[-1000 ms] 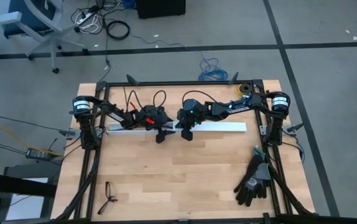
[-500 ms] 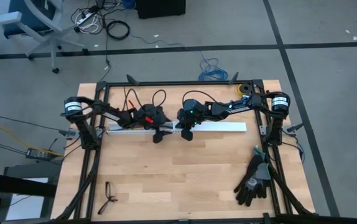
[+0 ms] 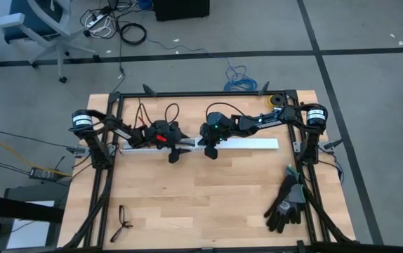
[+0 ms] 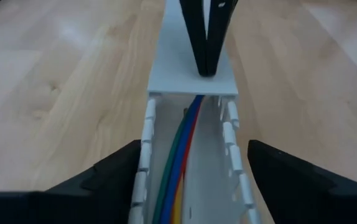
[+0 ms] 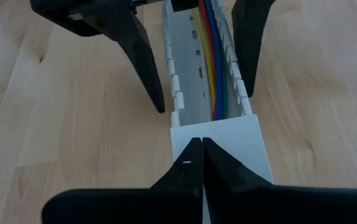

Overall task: Ziptie cables
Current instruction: Close the white cable duct with the white cable duct cover

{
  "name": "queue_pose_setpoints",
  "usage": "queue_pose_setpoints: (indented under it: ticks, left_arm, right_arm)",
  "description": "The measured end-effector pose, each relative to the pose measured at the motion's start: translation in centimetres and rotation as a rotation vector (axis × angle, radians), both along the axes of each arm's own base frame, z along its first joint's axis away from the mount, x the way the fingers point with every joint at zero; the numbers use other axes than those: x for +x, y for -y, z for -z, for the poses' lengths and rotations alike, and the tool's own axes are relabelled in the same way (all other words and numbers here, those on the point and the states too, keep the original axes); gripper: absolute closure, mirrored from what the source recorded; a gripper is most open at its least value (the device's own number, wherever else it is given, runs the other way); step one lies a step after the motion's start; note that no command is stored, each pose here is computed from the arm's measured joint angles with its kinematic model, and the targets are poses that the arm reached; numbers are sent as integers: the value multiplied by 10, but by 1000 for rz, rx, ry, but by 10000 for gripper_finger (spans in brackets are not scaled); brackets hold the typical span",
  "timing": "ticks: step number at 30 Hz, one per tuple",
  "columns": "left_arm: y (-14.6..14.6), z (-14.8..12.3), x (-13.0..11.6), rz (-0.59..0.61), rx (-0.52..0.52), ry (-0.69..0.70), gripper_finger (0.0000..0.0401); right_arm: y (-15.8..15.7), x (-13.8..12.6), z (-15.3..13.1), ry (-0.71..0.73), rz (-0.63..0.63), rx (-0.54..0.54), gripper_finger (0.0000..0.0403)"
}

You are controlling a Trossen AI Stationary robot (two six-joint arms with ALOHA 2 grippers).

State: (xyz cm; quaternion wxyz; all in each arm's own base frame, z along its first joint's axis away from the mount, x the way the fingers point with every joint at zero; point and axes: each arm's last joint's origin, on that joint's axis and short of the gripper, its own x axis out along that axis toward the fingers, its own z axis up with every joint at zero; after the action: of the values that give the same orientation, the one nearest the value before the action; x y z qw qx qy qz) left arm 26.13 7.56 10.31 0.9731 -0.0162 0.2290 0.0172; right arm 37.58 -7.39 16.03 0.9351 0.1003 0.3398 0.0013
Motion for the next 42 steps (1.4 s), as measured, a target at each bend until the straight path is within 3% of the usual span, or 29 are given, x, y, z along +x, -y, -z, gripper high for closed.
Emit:
queue_pose_setpoints:
  ticks: [8, 16, 22, 27, 33, 42]
  left_arm:
    - [0, 1, 0, -8, 4, -8, 157]
    - [0, 1, 0, -7, 3, -7, 180]
    - [0, 1, 0, -13, 5, -8, 180]
    - [0, 1, 0, -13, 4, -10, 180]
    - [0, 1, 0, -13, 3, -16, 176]
    - [1, 6, -3, -18, -16, -61, 109]
  right_arm:
    - [1, 4, 2, 29, 4, -7, 403]
    - [5, 46, 17, 57, -44, 29, 403]
    - [2, 62, 1, 111, -105, -40, 403]
    - [-1, 60, -19, 150, -117, -60, 403]
    - [-1, 55, -25, 116, -114, -55, 403]
    - [-1, 51, -21, 55, -86, -64, 403]
